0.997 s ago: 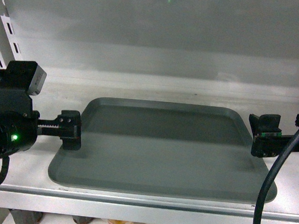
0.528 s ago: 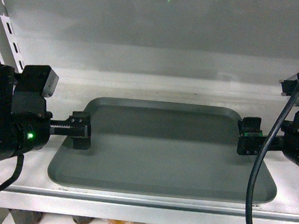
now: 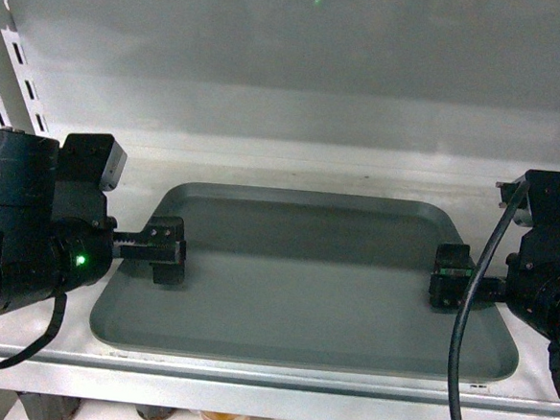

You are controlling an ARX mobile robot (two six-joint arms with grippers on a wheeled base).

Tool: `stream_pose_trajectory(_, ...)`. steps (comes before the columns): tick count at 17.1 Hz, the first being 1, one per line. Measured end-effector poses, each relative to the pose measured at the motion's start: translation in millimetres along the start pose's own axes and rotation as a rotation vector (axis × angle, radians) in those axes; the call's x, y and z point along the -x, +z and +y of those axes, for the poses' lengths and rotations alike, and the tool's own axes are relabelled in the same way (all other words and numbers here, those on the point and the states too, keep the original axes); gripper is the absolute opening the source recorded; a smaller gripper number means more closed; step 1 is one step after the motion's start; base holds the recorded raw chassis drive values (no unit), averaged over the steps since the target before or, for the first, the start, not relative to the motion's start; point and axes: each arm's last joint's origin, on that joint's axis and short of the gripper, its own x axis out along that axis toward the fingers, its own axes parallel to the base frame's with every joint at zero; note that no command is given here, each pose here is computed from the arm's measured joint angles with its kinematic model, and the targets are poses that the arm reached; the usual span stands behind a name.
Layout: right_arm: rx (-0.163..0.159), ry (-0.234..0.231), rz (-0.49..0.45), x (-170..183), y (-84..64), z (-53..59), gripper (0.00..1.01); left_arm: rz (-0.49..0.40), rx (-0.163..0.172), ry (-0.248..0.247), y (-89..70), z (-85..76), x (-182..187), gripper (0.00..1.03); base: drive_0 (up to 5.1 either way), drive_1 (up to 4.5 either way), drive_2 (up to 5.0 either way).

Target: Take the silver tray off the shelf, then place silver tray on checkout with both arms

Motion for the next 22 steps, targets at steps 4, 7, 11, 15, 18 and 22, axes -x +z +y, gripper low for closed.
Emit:
stream_pose_trajectory(4, -0.004, 0.001, -0.009, 2, -2.9, -0.2, 0.76, -0.010, 0.001, 0.004, -4.0, -0.2, 3, 0.64, 0.0, 0.00, 0.0)
stream_pose_trajectory(7, -0.008, 0.001, -0.009, 1, -5.8, -0.4, 0.61, -0.015, -0.002, -0.008, -6.5, -2.9, 5, 0.39, 0.0, 0.00, 0.0)
stream_pose_trajectory(11, -0.013, 0.020, -0.010, 2, -6.1, 5.4, 0.27, -0.026, 0.010, -0.020, -7.2, -5.7, 6, 0.04, 0.0, 0.00, 0.0)
stream_pose_trajectory(15, -0.072, 0.033, -0.016, 3, -4.2, 9.7, 0.03, -0.033, 0.048, -0.027, -7.8, -5.7, 6, 0.03, 0.0, 0.00, 0.0)
stream_pose_trajectory(18, -0.077, 0.031, -0.016, 3, -3.6, 9.5, 0.03, -0.034, 0.045, -0.030, -8.1, -7.5, 7, 0.03, 0.0, 0.00, 0.0)
stream_pose_trajectory(22, -0.052, 0.013, -0.023, 3, -2.8, 9.2, 0.03, -0.036, 0.032, -0.032, -8.1, -10.6, 9, 0.03, 0.0, 0.00, 0.0)
